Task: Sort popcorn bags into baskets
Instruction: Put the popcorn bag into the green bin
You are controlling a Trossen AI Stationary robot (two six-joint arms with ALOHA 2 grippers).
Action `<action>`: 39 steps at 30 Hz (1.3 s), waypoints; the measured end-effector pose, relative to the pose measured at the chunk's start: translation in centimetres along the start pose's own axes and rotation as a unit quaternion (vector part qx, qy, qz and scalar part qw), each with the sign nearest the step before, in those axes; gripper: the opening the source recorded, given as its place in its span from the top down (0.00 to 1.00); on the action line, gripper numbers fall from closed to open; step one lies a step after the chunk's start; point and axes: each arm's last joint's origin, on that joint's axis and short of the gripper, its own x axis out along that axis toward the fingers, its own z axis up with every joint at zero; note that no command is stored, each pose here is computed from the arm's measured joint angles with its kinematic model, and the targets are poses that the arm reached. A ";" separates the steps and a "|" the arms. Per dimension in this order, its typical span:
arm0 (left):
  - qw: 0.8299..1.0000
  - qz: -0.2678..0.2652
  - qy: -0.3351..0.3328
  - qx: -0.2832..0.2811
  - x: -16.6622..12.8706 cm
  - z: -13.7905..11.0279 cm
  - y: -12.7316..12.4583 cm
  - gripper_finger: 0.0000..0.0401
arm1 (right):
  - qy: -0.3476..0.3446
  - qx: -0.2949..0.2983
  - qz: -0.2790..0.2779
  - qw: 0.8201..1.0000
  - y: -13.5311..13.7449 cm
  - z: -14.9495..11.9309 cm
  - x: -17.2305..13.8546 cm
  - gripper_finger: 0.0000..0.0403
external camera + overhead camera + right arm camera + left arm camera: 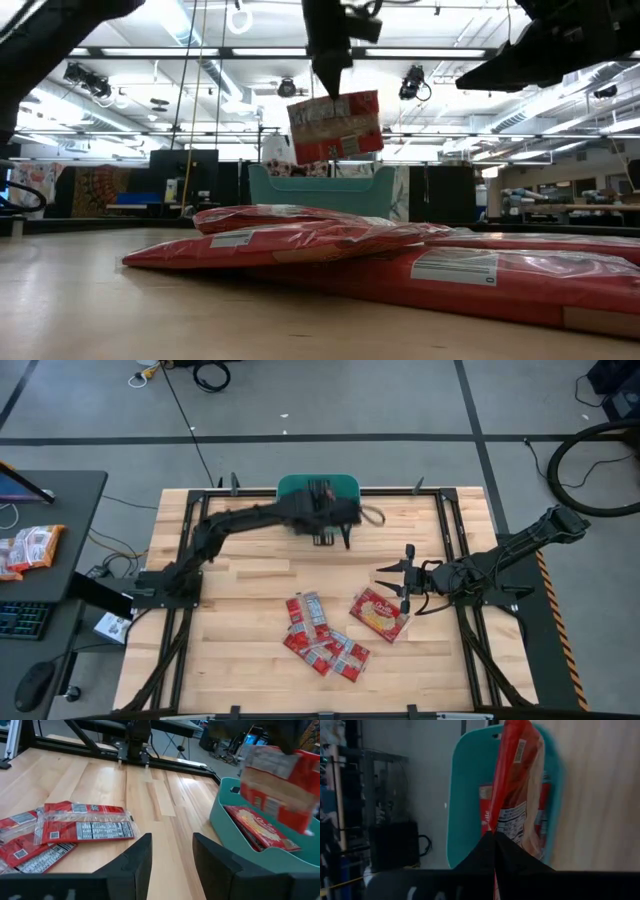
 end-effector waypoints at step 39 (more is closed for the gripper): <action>0.970 -0.209 0.113 -0.040 9.3 -2.9 1.0 0.58 | 0.012 0.010 0.001 1.000 0.0 -0.3 0.0 0.64</action>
